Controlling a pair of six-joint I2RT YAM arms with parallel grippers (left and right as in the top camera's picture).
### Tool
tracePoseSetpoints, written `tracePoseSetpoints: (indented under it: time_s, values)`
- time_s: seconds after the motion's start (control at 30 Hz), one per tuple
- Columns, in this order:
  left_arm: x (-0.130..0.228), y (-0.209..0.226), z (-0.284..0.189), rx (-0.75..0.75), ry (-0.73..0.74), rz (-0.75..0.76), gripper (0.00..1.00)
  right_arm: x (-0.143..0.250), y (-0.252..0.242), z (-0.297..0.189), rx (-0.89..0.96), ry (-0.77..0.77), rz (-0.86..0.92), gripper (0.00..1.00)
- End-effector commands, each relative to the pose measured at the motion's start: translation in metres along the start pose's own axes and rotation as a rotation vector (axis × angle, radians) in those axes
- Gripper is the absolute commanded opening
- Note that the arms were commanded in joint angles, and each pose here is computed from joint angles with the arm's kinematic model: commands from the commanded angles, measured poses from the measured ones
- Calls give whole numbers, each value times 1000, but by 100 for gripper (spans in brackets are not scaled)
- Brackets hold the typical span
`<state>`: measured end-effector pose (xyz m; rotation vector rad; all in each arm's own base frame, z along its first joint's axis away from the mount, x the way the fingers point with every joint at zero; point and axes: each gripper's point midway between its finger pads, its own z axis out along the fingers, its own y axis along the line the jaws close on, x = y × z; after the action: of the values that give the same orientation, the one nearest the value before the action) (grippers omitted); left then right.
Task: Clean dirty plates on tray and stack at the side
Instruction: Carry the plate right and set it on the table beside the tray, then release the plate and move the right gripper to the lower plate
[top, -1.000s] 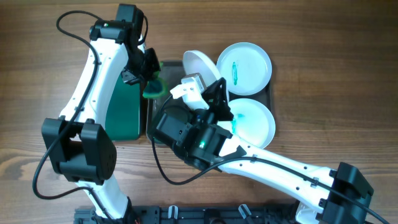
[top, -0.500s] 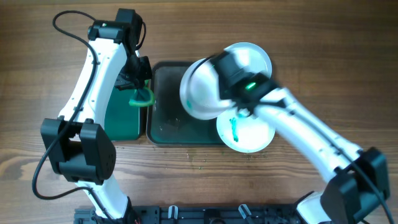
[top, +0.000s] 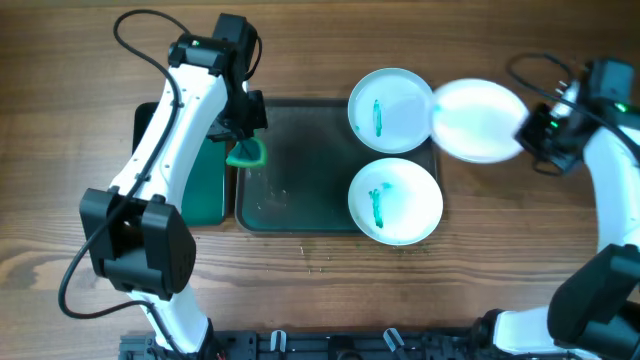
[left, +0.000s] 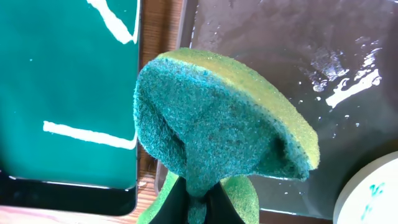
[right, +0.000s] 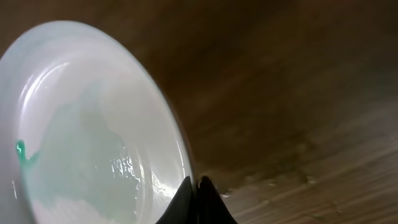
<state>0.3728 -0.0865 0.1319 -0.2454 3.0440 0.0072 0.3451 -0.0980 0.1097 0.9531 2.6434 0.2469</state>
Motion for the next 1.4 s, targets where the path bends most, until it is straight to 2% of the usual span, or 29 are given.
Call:
tracePoseSetpoints:
  time_s: [0.0,0.17,0.3,0.33,0.4,0.43,0.5,0.63,0.73,0.8,1.07,1.23,1.37]
  values:
    - [-6,-3,-10,14,-40,13,4,15,-35,23,36,2,83,4]
    - [-6,-3,-10,14,-41,14,4,30,-59,50,79,-22,119,4]
    - [-6,-3,-10,14,-41,14,4,30,-68,53,122,-40,119,4]
    - [-6,-3,-10,14,-41,14,4,29,-68,52,121,-41,115,7]
    - [-6,-3,-10,14,-41,14,4,29,-66,49,118,-31,106,29]
    - [-6,-3,-10,14,-41,14,4,30,-65,46,115,-20,107,36]
    - [-6,-3,-10,14,-41,14,4,31,-55,38,79,20,96,39]
    - [-6,-3,-10,14,-41,14,4,40,-12,16,-131,120,-43,44]
    - [-6,-3,-10,14,-41,14,4,63,17,3,-294,207,-141,45]
    - [-6,-3,-10,15,-41,14,4,81,26,2,-319,265,-207,44]
    - [-6,-3,-10,14,-41,14,4,144,41,34,-171,370,-376,40]
    - [-6,-3,-10,14,-41,14,4,158,46,51,-82,336,-469,32]
    - [-6,-3,-10,14,-41,14,4,155,45,55,-28,297,-499,30]
